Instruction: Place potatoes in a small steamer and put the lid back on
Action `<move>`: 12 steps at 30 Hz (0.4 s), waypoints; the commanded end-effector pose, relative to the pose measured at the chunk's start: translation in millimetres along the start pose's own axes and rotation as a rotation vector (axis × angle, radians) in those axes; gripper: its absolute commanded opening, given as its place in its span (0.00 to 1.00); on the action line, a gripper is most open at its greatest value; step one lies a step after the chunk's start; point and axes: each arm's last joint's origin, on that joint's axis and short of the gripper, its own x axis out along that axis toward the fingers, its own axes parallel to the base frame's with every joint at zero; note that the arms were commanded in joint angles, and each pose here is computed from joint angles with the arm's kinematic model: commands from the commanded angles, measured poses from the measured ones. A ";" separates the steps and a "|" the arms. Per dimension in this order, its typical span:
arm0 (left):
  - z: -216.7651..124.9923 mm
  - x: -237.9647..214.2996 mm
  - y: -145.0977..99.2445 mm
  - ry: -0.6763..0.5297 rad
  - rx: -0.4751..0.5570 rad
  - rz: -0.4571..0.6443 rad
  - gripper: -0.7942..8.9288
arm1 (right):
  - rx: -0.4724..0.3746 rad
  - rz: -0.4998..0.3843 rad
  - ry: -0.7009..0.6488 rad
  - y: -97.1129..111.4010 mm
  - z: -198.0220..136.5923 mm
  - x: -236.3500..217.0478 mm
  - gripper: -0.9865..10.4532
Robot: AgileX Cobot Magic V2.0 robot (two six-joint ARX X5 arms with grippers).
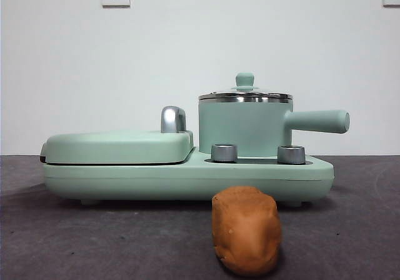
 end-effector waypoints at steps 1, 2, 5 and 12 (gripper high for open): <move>10.6 1.0 -3.9 -0.002 0.028 -0.047 0.09 | -0.095 0.016 0.019 2.9 9.4 -0.3 0.10; 12.4 2.0 -3.7 -0.001 0.026 -0.048 0.09 | -0.104 0.036 0.024 3.4 11.4 0.5 0.10; 14.0 5.1 -1.6 0.007 0.019 -0.045 0.10 | -0.107 0.062 0.033 3.5 13.9 2.4 0.10; 14.2 12.9 2.4 0.034 0.004 -0.049 0.40 | -0.100 0.060 0.040 2.6 14.0 3.7 0.29</move>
